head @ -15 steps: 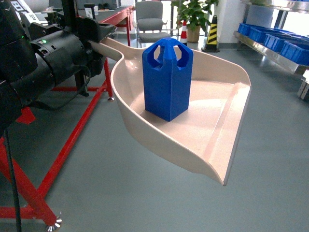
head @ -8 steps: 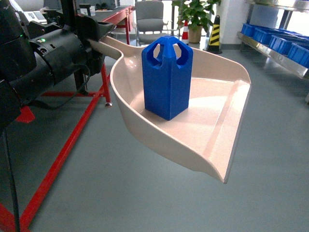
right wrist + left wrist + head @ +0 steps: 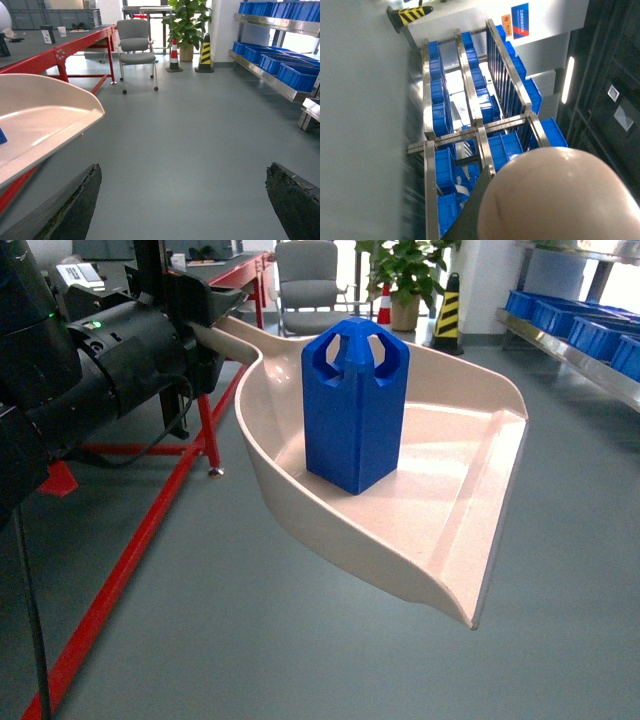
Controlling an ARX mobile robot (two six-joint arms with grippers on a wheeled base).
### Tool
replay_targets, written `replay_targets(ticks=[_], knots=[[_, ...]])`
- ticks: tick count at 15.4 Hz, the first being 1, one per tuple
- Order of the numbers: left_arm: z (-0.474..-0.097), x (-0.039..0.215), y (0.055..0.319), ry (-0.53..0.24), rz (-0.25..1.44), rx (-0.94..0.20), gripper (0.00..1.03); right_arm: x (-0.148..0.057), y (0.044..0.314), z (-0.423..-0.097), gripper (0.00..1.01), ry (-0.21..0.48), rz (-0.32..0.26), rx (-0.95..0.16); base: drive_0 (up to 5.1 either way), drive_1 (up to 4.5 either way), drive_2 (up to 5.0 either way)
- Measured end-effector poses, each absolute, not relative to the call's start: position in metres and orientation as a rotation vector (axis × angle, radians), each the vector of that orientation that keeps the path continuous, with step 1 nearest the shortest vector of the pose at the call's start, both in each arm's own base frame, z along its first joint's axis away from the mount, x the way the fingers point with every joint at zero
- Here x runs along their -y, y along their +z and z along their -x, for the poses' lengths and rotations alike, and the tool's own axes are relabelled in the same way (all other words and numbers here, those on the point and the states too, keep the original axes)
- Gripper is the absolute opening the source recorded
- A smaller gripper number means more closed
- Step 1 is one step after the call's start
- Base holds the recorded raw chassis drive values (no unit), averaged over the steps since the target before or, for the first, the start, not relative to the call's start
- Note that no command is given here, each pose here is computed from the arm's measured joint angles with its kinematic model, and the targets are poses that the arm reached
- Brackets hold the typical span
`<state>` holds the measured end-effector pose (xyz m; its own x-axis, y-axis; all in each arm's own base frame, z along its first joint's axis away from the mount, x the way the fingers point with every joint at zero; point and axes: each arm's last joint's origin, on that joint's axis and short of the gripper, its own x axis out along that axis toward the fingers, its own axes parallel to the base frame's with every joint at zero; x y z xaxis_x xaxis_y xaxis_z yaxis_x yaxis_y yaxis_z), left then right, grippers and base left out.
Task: Place part in tray to right shelf
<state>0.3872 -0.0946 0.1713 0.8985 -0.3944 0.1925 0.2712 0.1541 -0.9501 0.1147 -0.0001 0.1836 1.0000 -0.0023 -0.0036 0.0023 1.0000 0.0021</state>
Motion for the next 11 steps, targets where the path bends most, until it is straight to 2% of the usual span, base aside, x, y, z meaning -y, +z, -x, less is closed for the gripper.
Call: replay_targets(ticks=[11], knots=[[-0.3872,0.0939,0.1713,-0.479,1.334,-0.109,0.12,0.0,0.1831,-0.1149,0.98,-0.001,-0.002,-0.007,0.0,4.21,-4.2]])
